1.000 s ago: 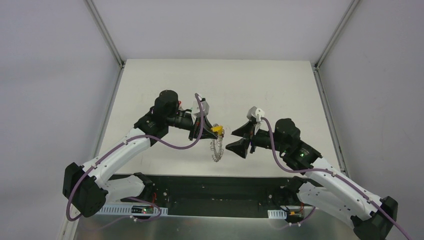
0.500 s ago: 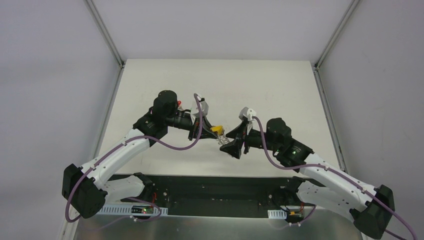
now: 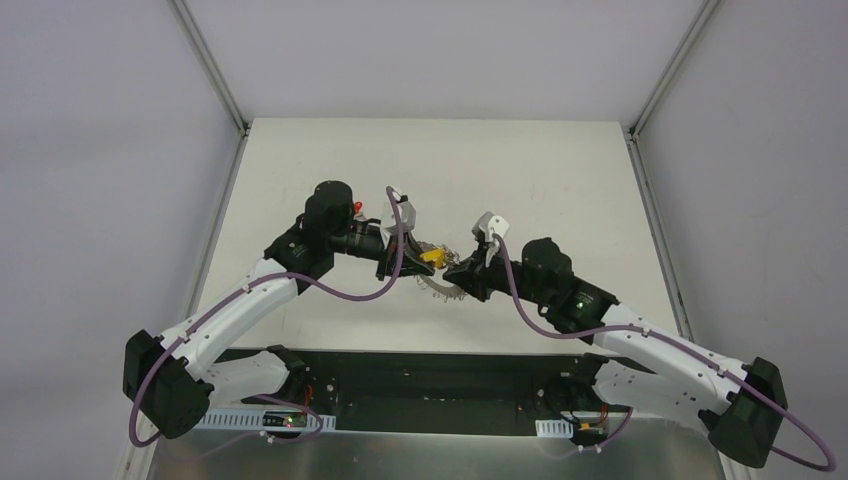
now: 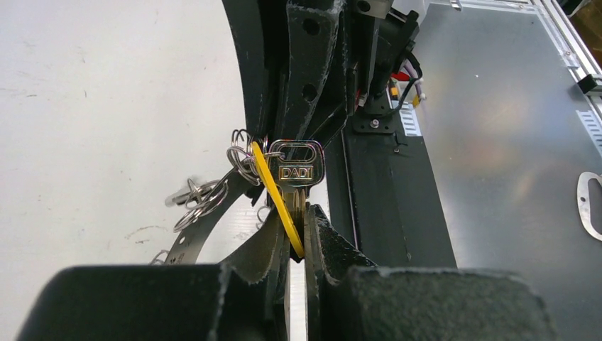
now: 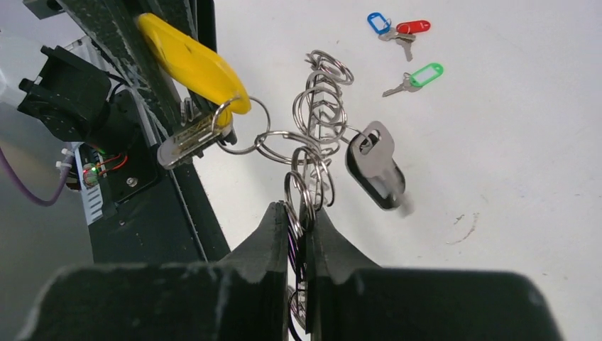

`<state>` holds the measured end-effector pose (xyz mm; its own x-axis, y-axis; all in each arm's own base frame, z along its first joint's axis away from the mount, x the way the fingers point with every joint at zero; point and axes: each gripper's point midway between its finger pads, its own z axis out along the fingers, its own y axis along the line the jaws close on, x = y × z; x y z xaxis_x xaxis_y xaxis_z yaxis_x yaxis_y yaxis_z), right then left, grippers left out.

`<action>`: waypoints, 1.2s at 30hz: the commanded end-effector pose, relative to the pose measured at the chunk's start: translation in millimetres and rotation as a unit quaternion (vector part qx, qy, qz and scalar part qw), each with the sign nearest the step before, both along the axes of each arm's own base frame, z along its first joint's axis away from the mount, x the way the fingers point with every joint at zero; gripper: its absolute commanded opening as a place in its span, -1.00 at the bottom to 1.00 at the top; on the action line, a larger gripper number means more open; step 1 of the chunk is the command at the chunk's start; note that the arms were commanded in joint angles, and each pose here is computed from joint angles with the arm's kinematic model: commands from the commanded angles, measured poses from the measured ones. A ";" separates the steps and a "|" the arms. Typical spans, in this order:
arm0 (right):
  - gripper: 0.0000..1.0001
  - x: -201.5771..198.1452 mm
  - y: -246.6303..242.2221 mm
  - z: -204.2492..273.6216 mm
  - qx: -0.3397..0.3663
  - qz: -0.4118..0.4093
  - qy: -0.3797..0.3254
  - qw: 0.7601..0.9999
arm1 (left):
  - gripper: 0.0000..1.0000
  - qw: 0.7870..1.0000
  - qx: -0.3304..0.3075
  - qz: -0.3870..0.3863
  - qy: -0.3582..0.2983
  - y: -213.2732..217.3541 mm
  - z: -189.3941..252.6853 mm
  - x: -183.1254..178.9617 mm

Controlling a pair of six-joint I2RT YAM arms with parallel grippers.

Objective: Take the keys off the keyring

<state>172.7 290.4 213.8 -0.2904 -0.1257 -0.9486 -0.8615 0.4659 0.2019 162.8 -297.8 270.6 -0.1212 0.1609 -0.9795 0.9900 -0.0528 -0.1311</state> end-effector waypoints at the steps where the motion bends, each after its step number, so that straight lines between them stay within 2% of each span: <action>1: -1.00 7.4 -7.9 40.8 0.027 -0.014 -0.084 0.996 | -1.00 0.997 -0.038 -0.017 -0.060 -0.6 31.1 -6.6; 8: -1.00 13.9 -28.0 48.0 -0.055 -0.002 -0.195 0.979 | -1.00 0.998 -0.035 -0.010 -0.058 -1.2 29.6 -3.4; 11: -1.00 16.3 -28.3 55.8 -0.076 0.015 -0.248 0.966 | -0.66 0.998 -0.033 -0.005 -0.056 -1.5 28.1 -1.4; 15: -1.00 22.2 -27.2 72.1 -0.098 0.026 -0.299 0.949 | 0.10 0.998 -0.034 0.001 -0.056 -1.0 27.4 -0.6; 18: -1.00 22.6 -24.8 78.9 -0.114 0.044 -0.324 0.938 | 0.34 0.997 -0.042 0.012 -0.064 0.2 29.5 1.1; 23: -1.00 26.1 -20.3 92.2 -0.128 0.059 -0.353 0.925 | 0.42 0.997 -0.039 0.026 -0.061 0.3 28.0 5.0; 36: -1.00 37.6 -11.3 116.6 -0.159 0.079 -0.441 0.880 | 0.45 0.995 -0.032 0.072 -0.059 1.0 24.7 21.4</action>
<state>206.0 269.9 274.9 0.4462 -0.4711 -0.7609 -0.7736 0.2244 -0.5926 182.8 -295.5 287.3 -0.0562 0.1182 -0.9914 0.9963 0.0715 -0.0480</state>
